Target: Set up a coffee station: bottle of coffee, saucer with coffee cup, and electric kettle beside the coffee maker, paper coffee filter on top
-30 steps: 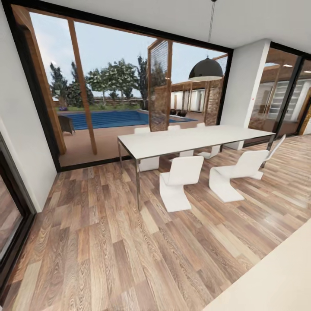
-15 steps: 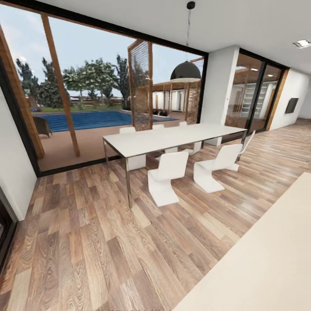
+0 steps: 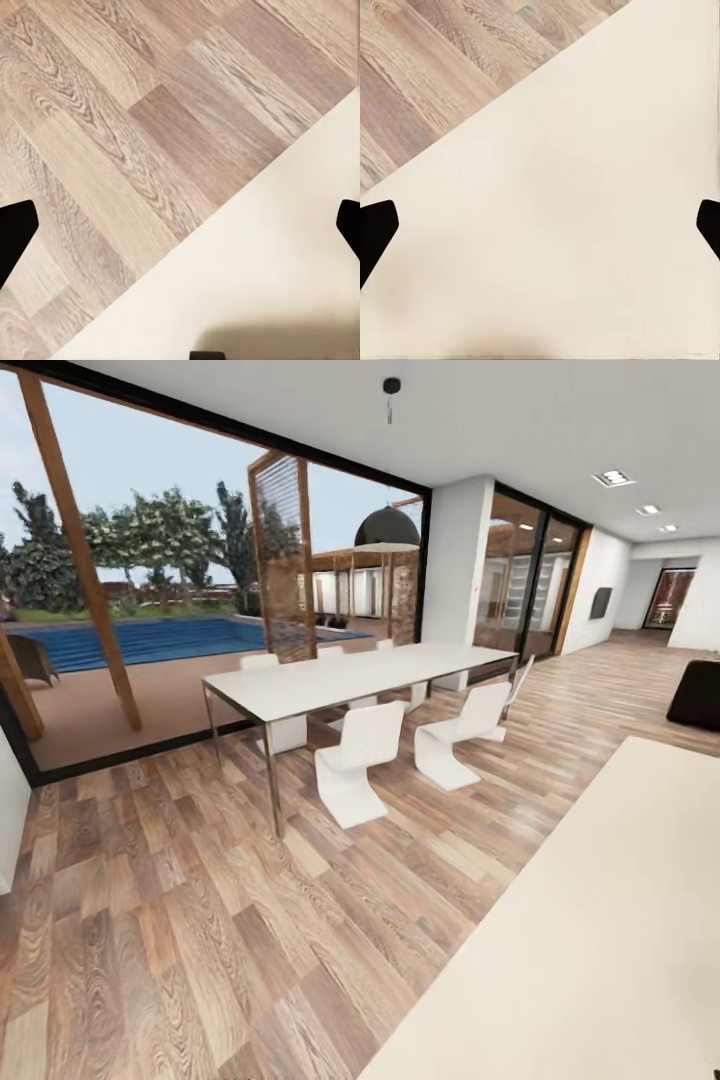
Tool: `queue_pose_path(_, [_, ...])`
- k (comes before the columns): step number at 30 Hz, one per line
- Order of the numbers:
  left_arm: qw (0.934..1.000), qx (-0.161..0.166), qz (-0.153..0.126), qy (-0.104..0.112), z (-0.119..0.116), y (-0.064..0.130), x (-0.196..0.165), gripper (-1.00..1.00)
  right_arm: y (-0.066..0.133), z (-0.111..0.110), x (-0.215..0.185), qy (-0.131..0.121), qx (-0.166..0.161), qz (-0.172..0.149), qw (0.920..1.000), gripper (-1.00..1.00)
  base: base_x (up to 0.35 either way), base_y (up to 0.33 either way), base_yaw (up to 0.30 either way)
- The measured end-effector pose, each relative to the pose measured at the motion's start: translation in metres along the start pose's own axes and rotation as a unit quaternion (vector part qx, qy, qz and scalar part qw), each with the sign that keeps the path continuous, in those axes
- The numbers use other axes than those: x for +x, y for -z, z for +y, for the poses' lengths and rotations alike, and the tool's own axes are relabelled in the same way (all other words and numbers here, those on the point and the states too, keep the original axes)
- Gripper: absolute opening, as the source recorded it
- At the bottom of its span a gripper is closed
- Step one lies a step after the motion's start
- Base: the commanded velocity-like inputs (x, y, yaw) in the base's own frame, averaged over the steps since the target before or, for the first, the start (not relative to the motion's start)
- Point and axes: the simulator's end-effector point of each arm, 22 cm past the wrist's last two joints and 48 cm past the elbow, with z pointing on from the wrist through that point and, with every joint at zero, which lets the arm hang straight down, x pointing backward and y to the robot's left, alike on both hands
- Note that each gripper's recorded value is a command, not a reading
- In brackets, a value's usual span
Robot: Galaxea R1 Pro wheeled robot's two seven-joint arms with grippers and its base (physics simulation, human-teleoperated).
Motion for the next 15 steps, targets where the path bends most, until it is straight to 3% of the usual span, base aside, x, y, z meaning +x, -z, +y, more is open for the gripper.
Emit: queue_pose_path(15, [1.0,0.001,0.001,-0.001,-0.0014,0.0,0.0003,1.0,0.0001,0.0001,0.0006,0.0,0.0,0.001,1.0,1.0,-0.23,0.225,-0.267])
